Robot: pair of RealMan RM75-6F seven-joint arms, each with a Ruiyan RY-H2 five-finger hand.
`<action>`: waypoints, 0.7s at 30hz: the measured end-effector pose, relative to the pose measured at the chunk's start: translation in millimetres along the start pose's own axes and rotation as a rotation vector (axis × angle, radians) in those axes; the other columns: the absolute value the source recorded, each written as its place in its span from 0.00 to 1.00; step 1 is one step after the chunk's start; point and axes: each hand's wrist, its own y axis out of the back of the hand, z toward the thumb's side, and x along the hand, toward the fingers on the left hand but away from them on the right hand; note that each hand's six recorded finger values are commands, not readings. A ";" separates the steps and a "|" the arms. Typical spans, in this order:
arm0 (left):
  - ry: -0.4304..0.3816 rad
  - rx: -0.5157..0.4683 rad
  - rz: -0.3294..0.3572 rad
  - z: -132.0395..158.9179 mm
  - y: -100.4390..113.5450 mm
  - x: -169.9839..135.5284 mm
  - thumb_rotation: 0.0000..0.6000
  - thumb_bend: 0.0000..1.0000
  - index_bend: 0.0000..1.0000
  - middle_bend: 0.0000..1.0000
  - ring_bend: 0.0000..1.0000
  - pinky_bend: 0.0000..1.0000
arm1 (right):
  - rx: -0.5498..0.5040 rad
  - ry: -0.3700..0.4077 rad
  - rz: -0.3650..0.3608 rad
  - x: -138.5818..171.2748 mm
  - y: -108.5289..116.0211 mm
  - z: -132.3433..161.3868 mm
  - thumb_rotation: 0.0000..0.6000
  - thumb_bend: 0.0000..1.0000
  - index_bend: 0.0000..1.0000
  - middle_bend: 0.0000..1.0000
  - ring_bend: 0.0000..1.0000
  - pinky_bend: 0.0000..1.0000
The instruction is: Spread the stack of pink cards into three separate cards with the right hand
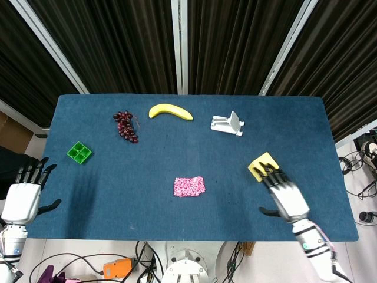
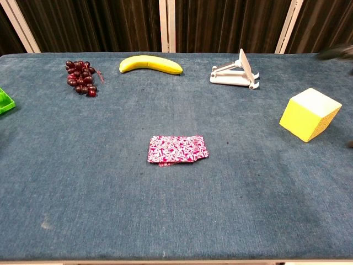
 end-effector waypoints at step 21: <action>-0.029 -0.008 -0.007 2.0 -6.8 4.3 1.00 0.04 0.15 0.03 0.00 0.00 | 0.037 0.012 0.143 -103.5 -85.5 130.7 1.00 0.42 0.30 0.02 0.00 0.18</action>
